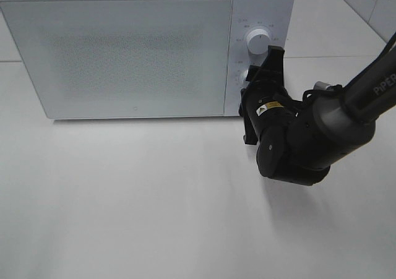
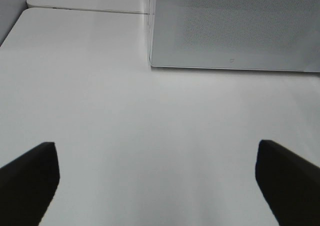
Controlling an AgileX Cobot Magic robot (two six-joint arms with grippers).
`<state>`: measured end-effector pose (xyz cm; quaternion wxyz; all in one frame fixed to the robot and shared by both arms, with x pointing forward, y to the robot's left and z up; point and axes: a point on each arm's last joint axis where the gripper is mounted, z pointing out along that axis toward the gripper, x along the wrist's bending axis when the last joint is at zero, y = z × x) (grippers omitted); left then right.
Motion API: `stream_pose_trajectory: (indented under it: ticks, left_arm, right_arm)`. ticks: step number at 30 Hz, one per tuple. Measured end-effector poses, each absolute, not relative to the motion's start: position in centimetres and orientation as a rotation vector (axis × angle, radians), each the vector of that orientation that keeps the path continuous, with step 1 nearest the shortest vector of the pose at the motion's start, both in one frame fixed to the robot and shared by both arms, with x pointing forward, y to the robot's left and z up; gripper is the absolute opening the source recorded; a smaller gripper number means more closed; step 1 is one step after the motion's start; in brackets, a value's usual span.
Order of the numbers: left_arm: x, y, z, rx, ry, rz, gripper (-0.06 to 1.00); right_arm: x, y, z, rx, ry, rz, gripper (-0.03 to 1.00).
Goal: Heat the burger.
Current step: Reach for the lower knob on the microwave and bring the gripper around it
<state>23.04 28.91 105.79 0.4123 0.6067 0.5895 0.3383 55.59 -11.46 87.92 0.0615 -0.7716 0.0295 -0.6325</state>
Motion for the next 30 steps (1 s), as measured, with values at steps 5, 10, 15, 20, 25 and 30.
stream_pose_trajectory:
  ticks: [5, 10, 15, 20, 25, 30]
  left_arm:
    - [23.04, 28.91, 105.79, 1.526, 1.483, 0.851, 0.99]
    - [23.04, 28.91, 105.79, 1.526, 1.483, 0.851, 0.99]
    - [23.04, 28.91, 105.79, 1.526, 1.483, 0.851, 0.99]
    - [23.04, 28.91, 105.79, 1.526, 1.483, 0.851, 0.99]
    - [23.04, 28.91, 105.79, 1.526, 1.483, 0.851, 0.99]
    - [23.04, 28.91, 105.79, 1.526, 1.483, 0.851, 0.99]
  right_arm:
    - [55.59, -11.46, 87.92, -2.333, 0.089, -1.913, 0.42]
    - [55.59, -11.51, 87.91, -2.342, 0.085, -1.918, 0.42]
    - [55.57, -11.56, 87.89, -2.358, 0.07, -1.929, 0.42]
    - [55.6, -11.55, 87.94, -2.388, 0.062, -1.95, 0.42]
    - [55.68, -11.54, 88.0, -2.403, 0.078, -1.957, 0.43]
    - [55.68, -11.48, 88.02, -2.413, 0.06, -1.964, 0.46]
